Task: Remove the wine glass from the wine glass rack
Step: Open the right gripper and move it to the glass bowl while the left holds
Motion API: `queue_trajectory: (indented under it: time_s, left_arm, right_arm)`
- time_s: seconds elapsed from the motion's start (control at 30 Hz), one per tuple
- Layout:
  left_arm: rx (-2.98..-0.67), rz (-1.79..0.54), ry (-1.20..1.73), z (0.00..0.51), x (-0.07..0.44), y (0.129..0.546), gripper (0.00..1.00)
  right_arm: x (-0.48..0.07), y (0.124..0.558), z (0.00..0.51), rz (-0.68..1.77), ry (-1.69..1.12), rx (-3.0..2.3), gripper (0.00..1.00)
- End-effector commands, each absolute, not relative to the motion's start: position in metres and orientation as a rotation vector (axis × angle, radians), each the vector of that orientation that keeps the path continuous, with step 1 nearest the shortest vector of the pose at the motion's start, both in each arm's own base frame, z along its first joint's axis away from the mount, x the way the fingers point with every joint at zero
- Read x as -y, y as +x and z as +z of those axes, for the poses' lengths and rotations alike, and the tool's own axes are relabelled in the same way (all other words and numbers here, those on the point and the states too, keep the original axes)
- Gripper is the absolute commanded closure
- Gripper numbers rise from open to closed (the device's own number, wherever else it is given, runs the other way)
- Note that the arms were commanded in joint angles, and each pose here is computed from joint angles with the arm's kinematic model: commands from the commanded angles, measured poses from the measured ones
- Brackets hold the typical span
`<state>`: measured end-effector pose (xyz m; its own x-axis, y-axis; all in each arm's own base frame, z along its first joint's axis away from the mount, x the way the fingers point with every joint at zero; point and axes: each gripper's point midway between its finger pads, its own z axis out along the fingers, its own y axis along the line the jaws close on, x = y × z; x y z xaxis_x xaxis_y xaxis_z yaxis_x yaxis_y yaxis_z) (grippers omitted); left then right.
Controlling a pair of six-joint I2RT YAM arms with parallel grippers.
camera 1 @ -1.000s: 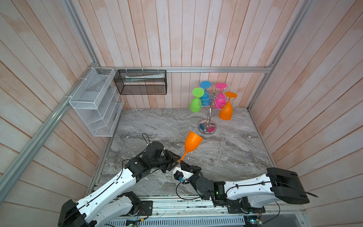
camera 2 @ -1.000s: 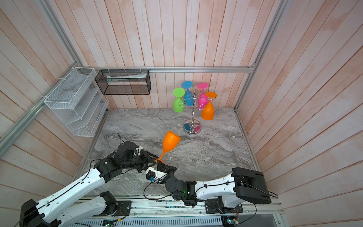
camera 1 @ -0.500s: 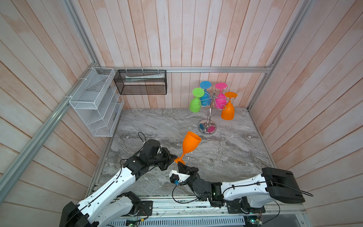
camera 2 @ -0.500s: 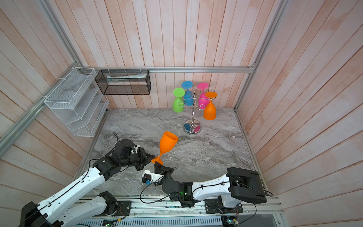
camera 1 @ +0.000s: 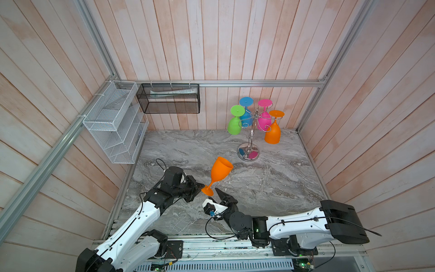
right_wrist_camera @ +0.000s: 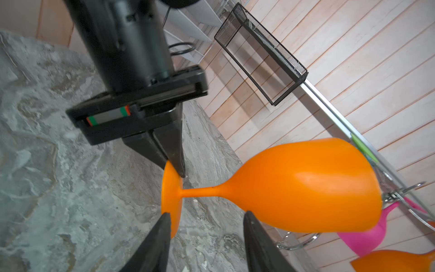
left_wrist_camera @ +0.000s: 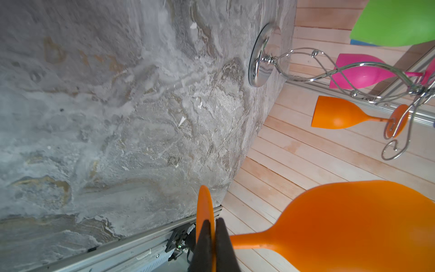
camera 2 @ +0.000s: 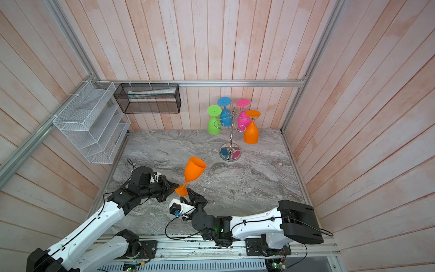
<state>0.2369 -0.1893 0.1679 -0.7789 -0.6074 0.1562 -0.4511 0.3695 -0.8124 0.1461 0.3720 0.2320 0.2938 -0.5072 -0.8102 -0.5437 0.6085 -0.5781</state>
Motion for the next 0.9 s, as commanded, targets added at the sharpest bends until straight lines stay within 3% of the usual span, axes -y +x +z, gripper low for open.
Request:
queue_trajectory:
  time_s: [0.0, 0.47, 0.87]
  left_arm:
    - [-2.404, -1.435, -0.751, 0.180, 0.189, 0.244, 1.00]
    - [-2.287, -1.500, -0.425, 0.177, 0.169, 0.256, 1.00]
    - [-2.265, -1.471, -0.276, 0.174, 0.170, 0.250, 1.00]
  right_arm:
    - [-0.365, 0.137, 0.242, 0.239, -0.914, -1.401, 0.38]
    - [-0.320, 0.152, 0.290, 0.621, -0.572, -1.655, 0.40]
    - [-0.339, 0.152, 0.338, 0.681, -0.601, -1.734, 0.48]
